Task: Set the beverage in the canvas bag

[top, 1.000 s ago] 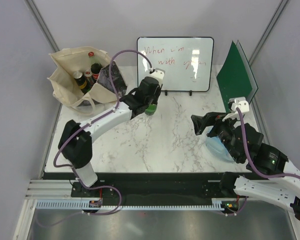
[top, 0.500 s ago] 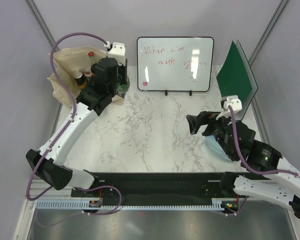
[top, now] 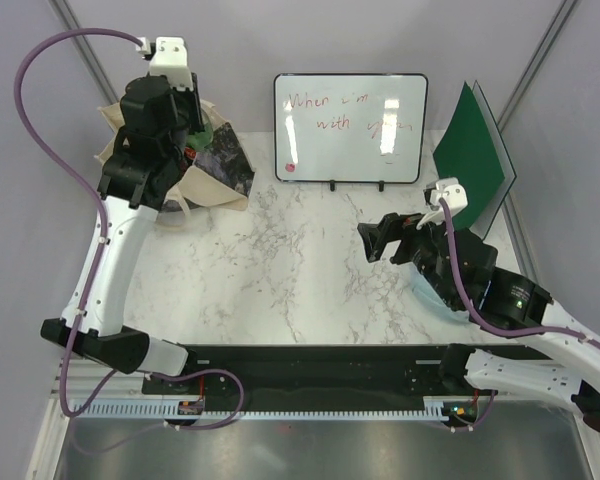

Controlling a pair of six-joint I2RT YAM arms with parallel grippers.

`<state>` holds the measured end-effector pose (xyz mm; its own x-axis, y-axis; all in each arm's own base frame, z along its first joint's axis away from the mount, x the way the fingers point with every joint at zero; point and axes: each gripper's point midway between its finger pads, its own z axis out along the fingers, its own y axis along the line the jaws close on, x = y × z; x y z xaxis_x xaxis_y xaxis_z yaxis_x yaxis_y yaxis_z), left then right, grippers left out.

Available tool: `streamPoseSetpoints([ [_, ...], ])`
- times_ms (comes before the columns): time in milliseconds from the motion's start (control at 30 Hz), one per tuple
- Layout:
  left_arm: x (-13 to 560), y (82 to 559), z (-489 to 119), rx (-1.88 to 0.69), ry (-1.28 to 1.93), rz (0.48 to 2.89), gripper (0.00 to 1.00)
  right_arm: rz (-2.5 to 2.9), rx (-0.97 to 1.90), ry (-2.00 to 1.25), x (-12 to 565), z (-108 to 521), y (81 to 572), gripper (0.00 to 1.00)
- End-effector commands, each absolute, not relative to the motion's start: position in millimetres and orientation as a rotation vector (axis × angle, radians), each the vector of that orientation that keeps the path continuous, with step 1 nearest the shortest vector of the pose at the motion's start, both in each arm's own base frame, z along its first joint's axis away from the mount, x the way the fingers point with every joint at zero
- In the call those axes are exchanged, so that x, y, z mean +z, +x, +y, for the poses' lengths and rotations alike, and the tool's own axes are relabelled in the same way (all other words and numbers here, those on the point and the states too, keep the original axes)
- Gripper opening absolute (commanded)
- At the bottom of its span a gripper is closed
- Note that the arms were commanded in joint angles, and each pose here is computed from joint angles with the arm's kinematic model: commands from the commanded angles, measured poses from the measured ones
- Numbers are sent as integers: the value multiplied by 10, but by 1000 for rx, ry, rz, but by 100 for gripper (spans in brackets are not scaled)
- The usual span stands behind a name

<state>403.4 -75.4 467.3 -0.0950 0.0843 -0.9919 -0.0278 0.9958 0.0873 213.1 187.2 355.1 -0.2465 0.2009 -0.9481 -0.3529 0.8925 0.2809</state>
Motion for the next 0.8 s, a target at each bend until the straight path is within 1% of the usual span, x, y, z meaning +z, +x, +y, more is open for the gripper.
streamPoseSetpoints([
  [0,5222,4090,-575,82,17,1514,2,1688,569,-88,3796,1852,2123,98],
  [300,5296,4226,-200,128,-55,1523,2,1696,557,-95,3729,1839,2120,98],
  [500,4971,4418,75,174,-150,1596,2,1696,554,-94,3711,1824,2116,98],
  [767,4596,4573,315,225,-308,1562,2,1698,533,-100,3689,1822,2136,98],
])
